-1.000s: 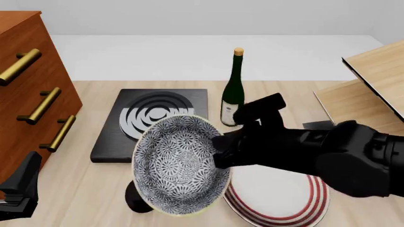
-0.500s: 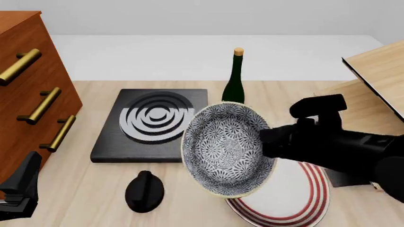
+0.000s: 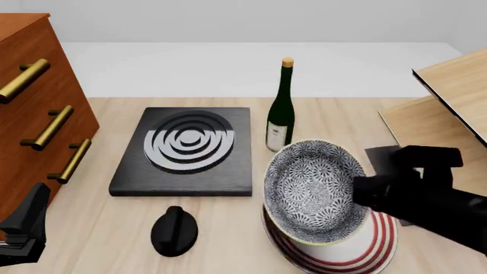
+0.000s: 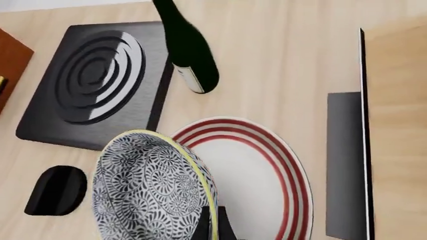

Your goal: Pick up the akita bowl and put it on the plate.

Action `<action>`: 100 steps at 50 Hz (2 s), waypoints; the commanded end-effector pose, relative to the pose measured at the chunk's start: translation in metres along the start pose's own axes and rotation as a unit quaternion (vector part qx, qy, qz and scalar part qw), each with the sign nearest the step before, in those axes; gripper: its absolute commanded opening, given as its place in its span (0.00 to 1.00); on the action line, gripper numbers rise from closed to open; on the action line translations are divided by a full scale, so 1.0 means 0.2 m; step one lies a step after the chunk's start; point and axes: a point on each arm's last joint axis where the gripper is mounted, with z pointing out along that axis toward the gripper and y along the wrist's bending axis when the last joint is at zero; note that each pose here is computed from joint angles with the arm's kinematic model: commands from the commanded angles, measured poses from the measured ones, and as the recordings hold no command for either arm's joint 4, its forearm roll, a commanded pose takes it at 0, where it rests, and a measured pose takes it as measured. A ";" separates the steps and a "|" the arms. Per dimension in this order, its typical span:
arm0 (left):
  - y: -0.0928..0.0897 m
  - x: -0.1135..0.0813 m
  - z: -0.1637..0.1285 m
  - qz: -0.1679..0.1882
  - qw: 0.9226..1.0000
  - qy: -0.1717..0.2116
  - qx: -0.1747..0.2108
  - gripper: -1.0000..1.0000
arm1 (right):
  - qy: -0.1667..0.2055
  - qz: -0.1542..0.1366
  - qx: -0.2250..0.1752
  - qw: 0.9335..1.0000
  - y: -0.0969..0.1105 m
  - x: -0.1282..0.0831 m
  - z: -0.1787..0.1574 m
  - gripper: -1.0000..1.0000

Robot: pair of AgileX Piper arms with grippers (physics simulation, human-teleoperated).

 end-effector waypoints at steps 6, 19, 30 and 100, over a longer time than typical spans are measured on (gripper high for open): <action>0.00 0.00 0.00 0.000 1.000 0.000 0.000 1.00 | 0.001 0.042 0.041 0.998 -0.12 0.11 0.05 0.00; 0.00 0.00 0.00 0.000 1.000 0.000 0.000 1.00 | 0.010 0.060 0.048 0.997 -0.16 0.20 0.15 0.00; 0.00 0.00 0.00 0.000 1.000 0.000 0.000 1.00 | 0.020 0.061 0.048 0.997 -0.17 0.26 0.16 0.00; 0.00 0.00 0.00 0.000 1.000 0.000 0.000 1.00 | -0.117 -0.055 0.052 0.990 -0.16 0.16 -0.15 1.00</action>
